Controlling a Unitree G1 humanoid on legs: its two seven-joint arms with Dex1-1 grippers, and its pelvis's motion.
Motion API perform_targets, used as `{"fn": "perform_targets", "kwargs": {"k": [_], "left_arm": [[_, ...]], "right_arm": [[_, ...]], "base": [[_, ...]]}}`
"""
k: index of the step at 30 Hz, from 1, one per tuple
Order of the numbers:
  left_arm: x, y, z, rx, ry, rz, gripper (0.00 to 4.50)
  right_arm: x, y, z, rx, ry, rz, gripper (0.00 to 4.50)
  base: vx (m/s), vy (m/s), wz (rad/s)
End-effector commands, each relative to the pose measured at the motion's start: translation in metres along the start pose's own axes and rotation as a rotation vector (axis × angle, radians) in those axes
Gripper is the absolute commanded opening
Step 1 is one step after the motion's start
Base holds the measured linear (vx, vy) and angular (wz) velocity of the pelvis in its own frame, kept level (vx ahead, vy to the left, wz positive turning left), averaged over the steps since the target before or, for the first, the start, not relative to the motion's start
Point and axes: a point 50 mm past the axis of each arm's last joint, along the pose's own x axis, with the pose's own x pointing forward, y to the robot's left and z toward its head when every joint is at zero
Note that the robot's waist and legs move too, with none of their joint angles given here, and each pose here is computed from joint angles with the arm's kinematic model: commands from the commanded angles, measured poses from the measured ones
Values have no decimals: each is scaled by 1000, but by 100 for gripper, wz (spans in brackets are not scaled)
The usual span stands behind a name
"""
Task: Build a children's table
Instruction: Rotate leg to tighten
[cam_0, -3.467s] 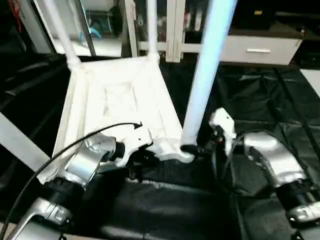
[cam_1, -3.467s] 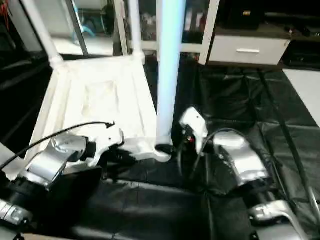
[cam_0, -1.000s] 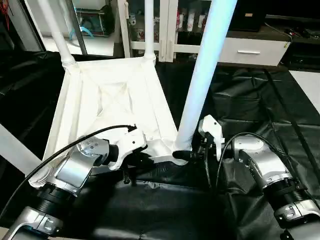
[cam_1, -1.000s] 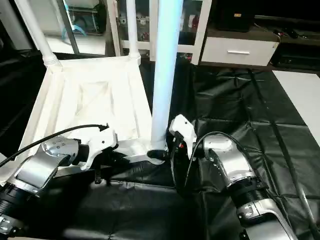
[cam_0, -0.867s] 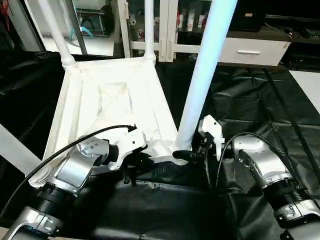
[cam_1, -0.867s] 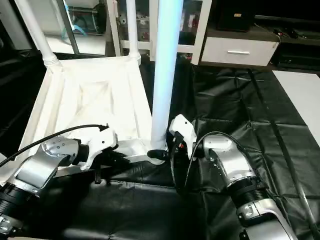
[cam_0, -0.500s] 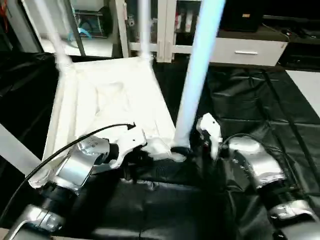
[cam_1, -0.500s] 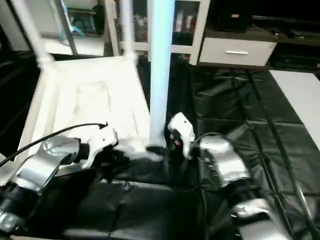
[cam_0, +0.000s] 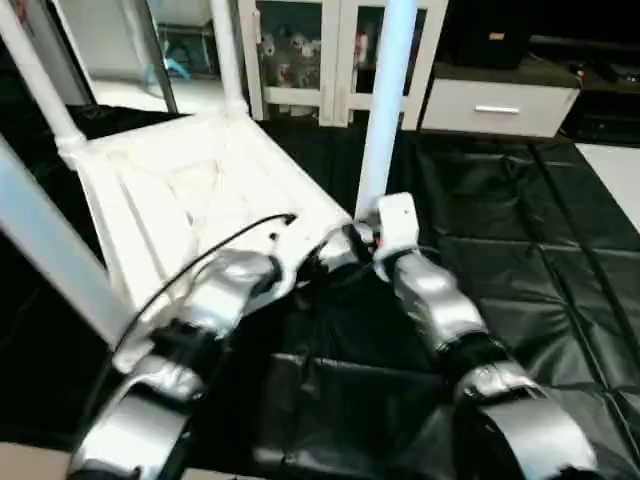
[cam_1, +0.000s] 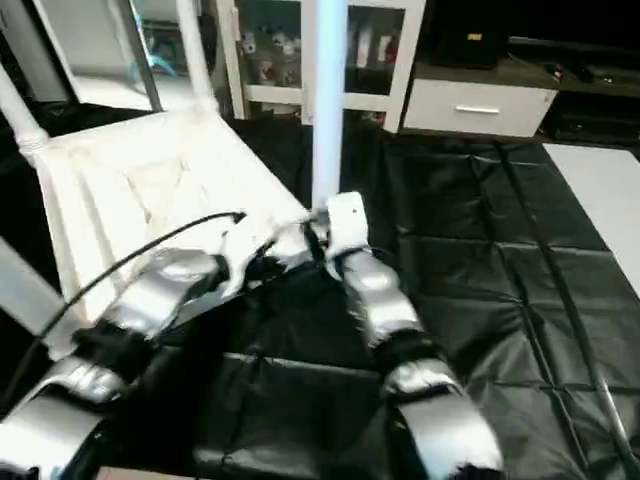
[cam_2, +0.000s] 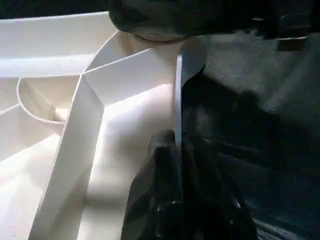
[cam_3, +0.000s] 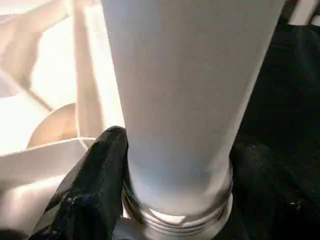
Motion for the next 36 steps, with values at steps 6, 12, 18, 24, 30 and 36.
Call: {"fn": "perform_targets", "kwargs": {"k": [6,12,18,24,30,36], "left_arm": [[-9,12,-7,-1,-39,86,0],[-19,9,-13,20,-42,7,0],[-33,0,-18,83,-74,-124,0],[-52,-13,-27,131,-61,-328,0],[-58,-14,-24,135,-66,-383,0],[-59,-20,-23,135,-69,-427,0]], "right_arm": [[-5,9,-9,42,-41,114,336],[-13,-14,-1,3,-61,216,386],[-30,-38,4,-116,-31,462,423],[-59,-46,1,-266,57,817,423],[-64,-49,2,-253,85,881,423],[-63,-46,1,-253,73,892,423]], "base": [[0,0,0],[0,0,0],[0,0,0],[0,0,0],[0,0,0],[0,0,0]]}}
